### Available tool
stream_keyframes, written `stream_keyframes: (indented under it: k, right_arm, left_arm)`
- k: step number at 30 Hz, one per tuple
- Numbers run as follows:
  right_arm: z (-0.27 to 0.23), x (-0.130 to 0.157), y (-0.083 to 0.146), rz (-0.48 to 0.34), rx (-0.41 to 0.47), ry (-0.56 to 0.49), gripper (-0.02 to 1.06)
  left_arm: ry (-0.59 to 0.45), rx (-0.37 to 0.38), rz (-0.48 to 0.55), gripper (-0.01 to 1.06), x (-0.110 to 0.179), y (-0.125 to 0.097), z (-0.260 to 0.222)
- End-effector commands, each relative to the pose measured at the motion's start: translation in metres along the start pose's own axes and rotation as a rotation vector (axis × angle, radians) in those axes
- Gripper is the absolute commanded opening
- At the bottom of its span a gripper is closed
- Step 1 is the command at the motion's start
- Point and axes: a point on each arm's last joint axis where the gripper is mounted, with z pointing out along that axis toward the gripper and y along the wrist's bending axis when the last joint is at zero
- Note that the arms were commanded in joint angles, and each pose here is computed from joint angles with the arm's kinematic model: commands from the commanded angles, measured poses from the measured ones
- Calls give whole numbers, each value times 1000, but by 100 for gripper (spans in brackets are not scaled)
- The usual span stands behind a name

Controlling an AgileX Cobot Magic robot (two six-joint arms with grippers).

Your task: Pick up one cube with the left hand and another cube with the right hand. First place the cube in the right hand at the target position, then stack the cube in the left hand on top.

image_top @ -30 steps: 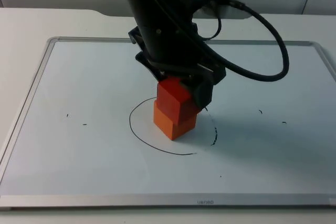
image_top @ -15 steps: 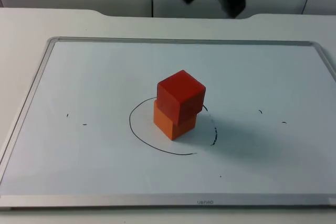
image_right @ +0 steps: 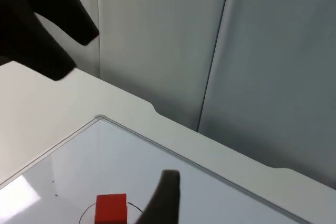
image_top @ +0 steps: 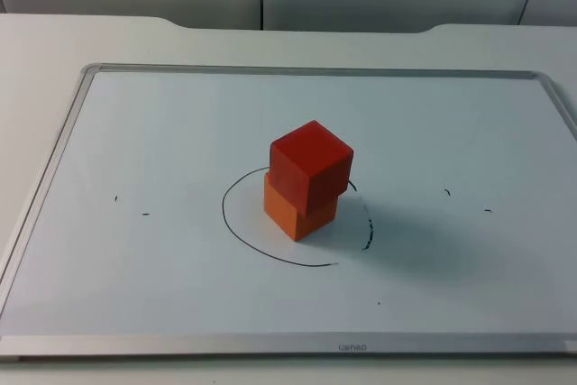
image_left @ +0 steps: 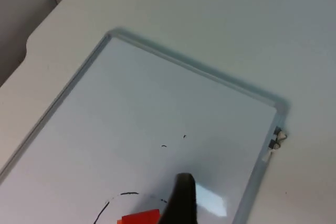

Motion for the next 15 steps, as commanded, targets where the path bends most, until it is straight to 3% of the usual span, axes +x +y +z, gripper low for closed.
stream_keyframes:
  k: [1, 7, 15]
  right_arm:
    - [1, 1, 1, -19, -10, -1, 81]
    - [4, 11, 5, -34, -36, 4, 81]
    - [0, 59, 17, 16, -85, -50, 81]
  left_arm:
    - [10, -17, 28, 73, 5, -14, -13]
    - [-20, -24, 64, 73, 32, -39, -20]
    - [-96, -83, -20, 73, 92, -46, -43]
